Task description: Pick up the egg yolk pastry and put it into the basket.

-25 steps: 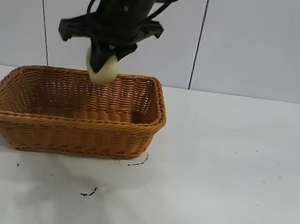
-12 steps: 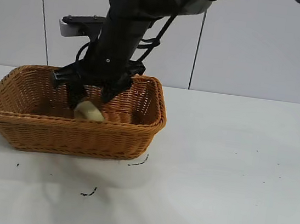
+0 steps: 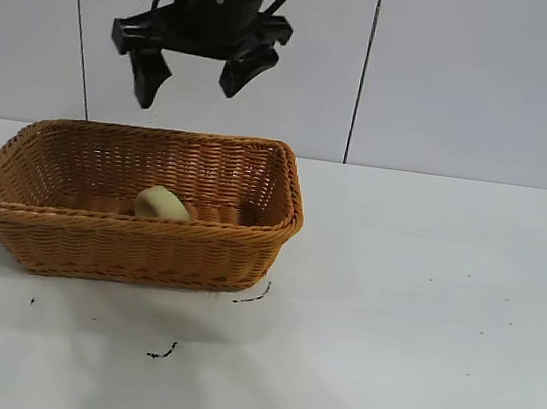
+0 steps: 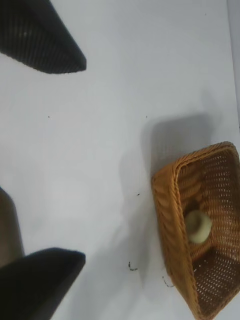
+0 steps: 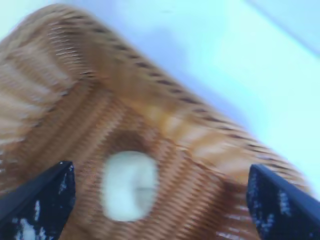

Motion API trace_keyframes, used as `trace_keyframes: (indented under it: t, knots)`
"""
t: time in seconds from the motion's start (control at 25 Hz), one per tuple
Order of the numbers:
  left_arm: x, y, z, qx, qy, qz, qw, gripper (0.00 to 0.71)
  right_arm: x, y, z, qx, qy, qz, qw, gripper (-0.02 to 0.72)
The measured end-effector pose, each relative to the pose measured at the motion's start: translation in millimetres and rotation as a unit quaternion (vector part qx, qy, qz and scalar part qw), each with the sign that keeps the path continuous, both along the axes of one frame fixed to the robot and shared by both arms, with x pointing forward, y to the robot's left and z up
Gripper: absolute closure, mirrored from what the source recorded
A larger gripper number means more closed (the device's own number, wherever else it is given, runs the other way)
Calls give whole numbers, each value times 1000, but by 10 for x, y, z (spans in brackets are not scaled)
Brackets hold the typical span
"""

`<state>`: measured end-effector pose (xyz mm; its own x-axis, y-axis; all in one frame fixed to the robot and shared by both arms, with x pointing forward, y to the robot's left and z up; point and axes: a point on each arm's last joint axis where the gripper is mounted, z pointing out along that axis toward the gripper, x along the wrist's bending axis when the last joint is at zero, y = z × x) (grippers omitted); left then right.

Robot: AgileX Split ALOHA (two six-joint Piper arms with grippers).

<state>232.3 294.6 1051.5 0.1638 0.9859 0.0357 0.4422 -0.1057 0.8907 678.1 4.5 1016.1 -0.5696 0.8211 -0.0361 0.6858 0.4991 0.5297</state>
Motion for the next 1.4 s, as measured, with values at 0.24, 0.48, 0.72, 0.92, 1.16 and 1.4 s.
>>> trace_keyframes:
  t: [0.24,0.48,0.72,0.92,1.16,1.4]
  knots:
    - [0,0,0,0,0,0,1000,15,533,-1196,-28,-31,41,-125,991,57]
    - [0,0,0,0,0,0,1000,15,769,-2174,-39,-34,58,-219,973,57]
    - [0,0,0,0,0,0,1000,15,837,-2835,-35,-29,60,-281,957,57]
    - [0,0,0,0,0,0,1000,15,735,-3058,72,-18,70,-301,951,57]
    - [0,0,0,0,0,0,1000,15,224,-3068,431,-26,93,-298,950,57]
    - [0,0,0,0,0,0,1000,15,-633,-3056,761,-28,117,-296,948,57]
